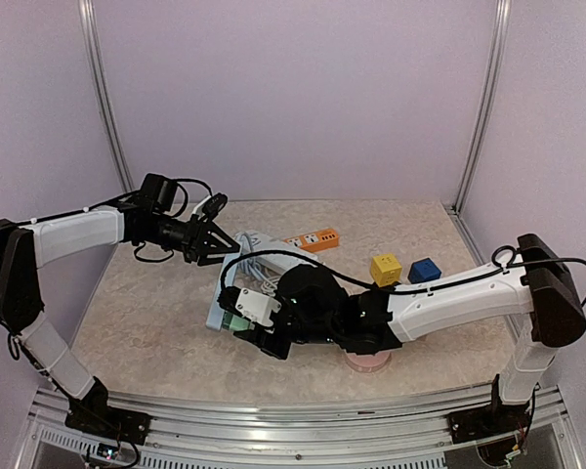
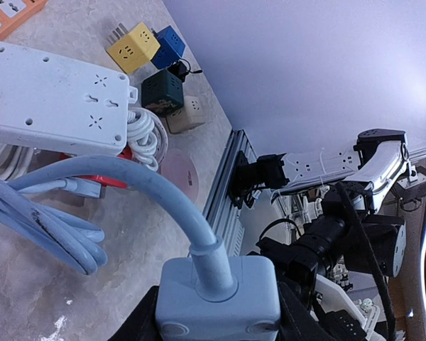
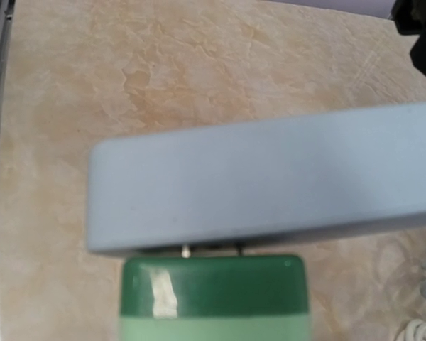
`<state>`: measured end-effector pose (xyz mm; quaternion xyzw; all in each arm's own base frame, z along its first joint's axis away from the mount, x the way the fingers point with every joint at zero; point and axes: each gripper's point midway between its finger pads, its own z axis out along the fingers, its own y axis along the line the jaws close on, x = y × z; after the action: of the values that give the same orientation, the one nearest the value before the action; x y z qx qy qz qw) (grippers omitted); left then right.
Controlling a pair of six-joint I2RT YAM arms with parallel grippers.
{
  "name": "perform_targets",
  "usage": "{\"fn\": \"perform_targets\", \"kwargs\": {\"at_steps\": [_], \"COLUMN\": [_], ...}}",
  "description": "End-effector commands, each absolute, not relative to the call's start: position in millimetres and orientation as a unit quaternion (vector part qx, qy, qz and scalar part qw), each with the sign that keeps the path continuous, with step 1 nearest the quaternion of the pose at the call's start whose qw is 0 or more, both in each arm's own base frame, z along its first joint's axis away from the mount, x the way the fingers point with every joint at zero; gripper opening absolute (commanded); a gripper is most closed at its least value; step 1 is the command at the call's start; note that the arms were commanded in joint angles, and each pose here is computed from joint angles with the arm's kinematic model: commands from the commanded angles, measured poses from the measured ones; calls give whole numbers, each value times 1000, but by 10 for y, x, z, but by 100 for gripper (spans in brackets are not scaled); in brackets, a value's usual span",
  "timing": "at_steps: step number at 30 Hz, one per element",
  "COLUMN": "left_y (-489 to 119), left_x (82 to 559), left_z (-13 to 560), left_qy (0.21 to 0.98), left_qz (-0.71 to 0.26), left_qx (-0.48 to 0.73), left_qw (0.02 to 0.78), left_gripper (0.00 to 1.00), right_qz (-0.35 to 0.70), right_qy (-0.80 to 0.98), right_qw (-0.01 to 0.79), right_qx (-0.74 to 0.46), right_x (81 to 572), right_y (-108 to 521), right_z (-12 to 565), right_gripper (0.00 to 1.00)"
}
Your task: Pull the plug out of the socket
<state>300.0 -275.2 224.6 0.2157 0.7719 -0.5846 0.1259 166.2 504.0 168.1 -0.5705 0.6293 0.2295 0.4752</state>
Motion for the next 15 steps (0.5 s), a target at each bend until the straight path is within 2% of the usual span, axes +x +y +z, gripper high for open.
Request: {"fn": "perform_targets", "kwargs": {"at_steps": [1,15], "left_y": [-2650,-2679], "left_x": [3205,3159], "left_z": [2601,2607], "left_qy": [744,741], "left_qz": [-573,-577], "left_qx": [262,269], "left_qw": [222,214], "left_gripper": [21,21], "right_qz": [263,262], "right_qy": [627,603], "right_qw": [458,472], "right_qx": [-573,-587], "right_x": [1480,1457], "right_y": [5014,5021], "right_z": [1784,1852], "right_gripper": [0,0]}}
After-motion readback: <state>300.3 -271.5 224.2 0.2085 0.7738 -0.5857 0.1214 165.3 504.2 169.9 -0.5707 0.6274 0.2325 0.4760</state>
